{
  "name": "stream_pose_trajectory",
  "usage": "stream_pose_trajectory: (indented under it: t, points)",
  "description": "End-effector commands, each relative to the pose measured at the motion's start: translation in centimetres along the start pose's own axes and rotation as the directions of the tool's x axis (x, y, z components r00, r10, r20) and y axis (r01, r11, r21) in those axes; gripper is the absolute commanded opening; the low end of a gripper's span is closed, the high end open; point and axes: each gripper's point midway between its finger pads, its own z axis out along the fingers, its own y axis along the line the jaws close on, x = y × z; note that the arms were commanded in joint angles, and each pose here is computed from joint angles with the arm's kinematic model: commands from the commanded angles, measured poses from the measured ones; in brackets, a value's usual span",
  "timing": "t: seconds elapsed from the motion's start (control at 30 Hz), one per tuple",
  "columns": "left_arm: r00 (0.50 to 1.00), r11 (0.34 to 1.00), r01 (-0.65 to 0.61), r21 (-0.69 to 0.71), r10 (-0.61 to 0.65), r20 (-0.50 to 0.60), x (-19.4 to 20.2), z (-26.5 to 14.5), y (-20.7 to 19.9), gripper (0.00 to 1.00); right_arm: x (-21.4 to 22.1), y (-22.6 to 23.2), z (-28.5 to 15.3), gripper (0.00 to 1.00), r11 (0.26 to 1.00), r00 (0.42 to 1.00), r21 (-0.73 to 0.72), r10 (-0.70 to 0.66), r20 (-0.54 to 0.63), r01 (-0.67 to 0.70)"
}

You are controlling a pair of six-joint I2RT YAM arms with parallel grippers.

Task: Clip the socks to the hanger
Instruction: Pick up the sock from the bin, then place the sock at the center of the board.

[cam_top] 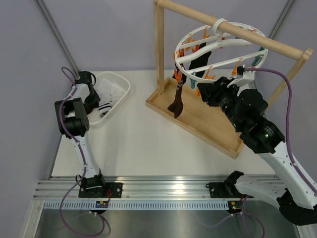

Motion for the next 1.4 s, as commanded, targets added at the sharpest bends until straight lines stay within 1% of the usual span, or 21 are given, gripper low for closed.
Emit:
stream_pose_trajectory:
  t: [0.0, 0.1, 0.13, 0.2, 0.23, 0.3, 0.47, 0.57, 0.63, 0.7, 0.8, 0.83, 0.9, 0.97, 1.0, 1.1, 1.13, 1.17, 1.2, 1.3, 1.37]
  points:
    - [1.0, 1.0, 0.003, -0.005, -0.003, 0.013, -1.2, 0.2, 0.4, 0.44, -1.0, 0.4, 0.2, 0.0, 1.0, 1.0, -0.017, -0.004, 0.027, 0.005]
    - [1.0, 1.0, -0.001, 0.007, 0.001, -0.006, -0.7, 0.4, 0.2, 0.31, -1.0, 0.4, 0.2, 0.0, 1.0, 1.0, -0.015, -0.004, 0.03, 0.004]
    - [1.0, 1.0, -0.001, 0.006, 0.001, -0.011, -0.6, 0.3, 0.3, 0.23, -1.1, 0.4, 0.2, 0.0, 1.0, 0.999, -0.013, -0.003, 0.034, 0.003]
    - [1.0, 1.0, -0.002, 0.009, 0.002, -0.009, -0.8, -0.1, 0.3, 0.15, -1.1, 0.5, 0.3, 0.0, 1.0, 0.999, -0.016, -0.001, 0.035, 0.001]
    - [1.0, 1.0, 0.001, 0.022, -0.001, 0.003, -1.3, -0.9, 0.2, 0.07, -1.0, 0.4, 0.3, 0.0, 1.0, 0.999, -0.013, -0.003, 0.033, 0.004]
    - [1.0, 0.999, 0.003, 0.041, -0.003, 0.017, -1.4, -1.9, 0.2, 0.0, -0.9, 0.4, 0.4, 0.0, 1.0, 1.0, -0.011, -0.007, 0.03, 0.008]
    - [0.994, 0.995, 0.032, 0.096, -0.042, 0.104, -3.7, -7.1, 0.0, 0.0, -1.1, 0.3, 0.5, 0.0, 1.0, 0.999, -0.01, -0.02, 0.036, 0.02]
    - [0.966, 0.986, 0.051, 0.157, -0.089, 0.242, -6.9, -14.0, 0.2, 0.0, -1.3, 0.4, 0.3, 0.0, 1.0, 0.999, -0.013, -0.02, 0.044, 0.02]
    - [0.949, 0.978, 0.044, 0.203, -0.105, 0.299, -8.0, -16.7, 0.0, 0.0, -1.3, 0.3, 0.3, 0.0, 1.0, 0.999, -0.013, -0.017, 0.047, 0.018]
    - [0.931, 0.966, 0.028, 0.256, -0.118, 0.345, -8.8, -19.8, -0.3, 0.0, -1.4, 0.3, 0.2, 0.0, 1.0, 0.998, -0.014, -0.013, 0.055, 0.014]
    - [0.927, 0.959, -0.004, 0.284, -0.103, 0.361, -8.3, -22.5, -1.1, 0.0, -1.3, 0.2, 0.0, 0.0, 1.0, 0.998, -0.014, -0.007, 0.055, 0.008]
    - [0.919, 0.95, -0.02, 0.311, -0.105, 0.38, -8.1, -24.3, -1.7, 0.0, -1.4, 0.1, 0.0, 0.0, 1.0, 0.998, -0.007, -0.007, 0.059, 0.008]
    - [0.92, 0.937, -0.048, 0.347, -0.094, 0.381, -7.1, -25.7, -2.6, 0.0, -1.4, 0.1, 0.0, 0.0, 1.0, 0.998, -0.005, -0.011, 0.058, 0.011]
    - [0.91, 0.912, -0.099, 0.399, -0.079, 0.407, -5.8, -28.8, -4.2, 0.0, -1.7, 0.1, -0.2, 0.0, 1.0, 0.998, -0.006, -0.012, 0.064, 0.012]
    - [0.912, 0.887, -0.143, 0.439, -0.054, 0.406, -4.4, -30.0, -5.9, 0.0, -1.8, 0.1, -0.1, 0.0, 1.0, 0.998, -0.005, -0.013, 0.065, 0.014]
    - [0.904, 0.832, -0.22, 0.509, -0.022, 0.426, -1.7, -33.8, -7.9, 0.0, -1.9, 0.2, -0.2, 0.0, 1.0, 0.998, -0.007, -0.013, 0.069, 0.014]
    - [0.905, 0.798, -0.267, 0.541, 0.015, 0.425, 0.3, -35.2, -9.6, 0.0, -1.9, 0.1, -0.2, 0.0, 1.0, 0.998, -0.003, -0.016, 0.068, 0.016]
    - [0.897, 0.771, -0.291, 0.567, 0.013, 0.442, 1.3, -37.1, -9.9, 0.0, -1.9, 0.1, -0.3, 0.0, 1.0, 0.998, -0.003, -0.015, 0.069, 0.016]
    - [0.9, 0.751, -0.307, 0.585, 0.029, 0.434, 2.8, -37.3, -10.4, 0.0, -1.9, 0.0, -0.3, 0.0, 1.0, 0.998, 0.0, -0.016, 0.069, 0.016]
    - [0.907, 0.64, -0.346, 0.686, 0.042, 0.419, 7.3, -40.6, -12.3, 0.0, -2.1, -0.1, -0.4, 0.0, 1.0, 0.997, 0.006, -0.018, 0.075, 0.018]
    - [0.937, 0.592, -0.318, 0.741, 0.075, 0.342, 11.1, -39.7, -13.4, 0.0, -2.1, -0.1, -0.3, 0.0, 1.0, 0.997, 0.009, -0.02, 0.075, 0.019]
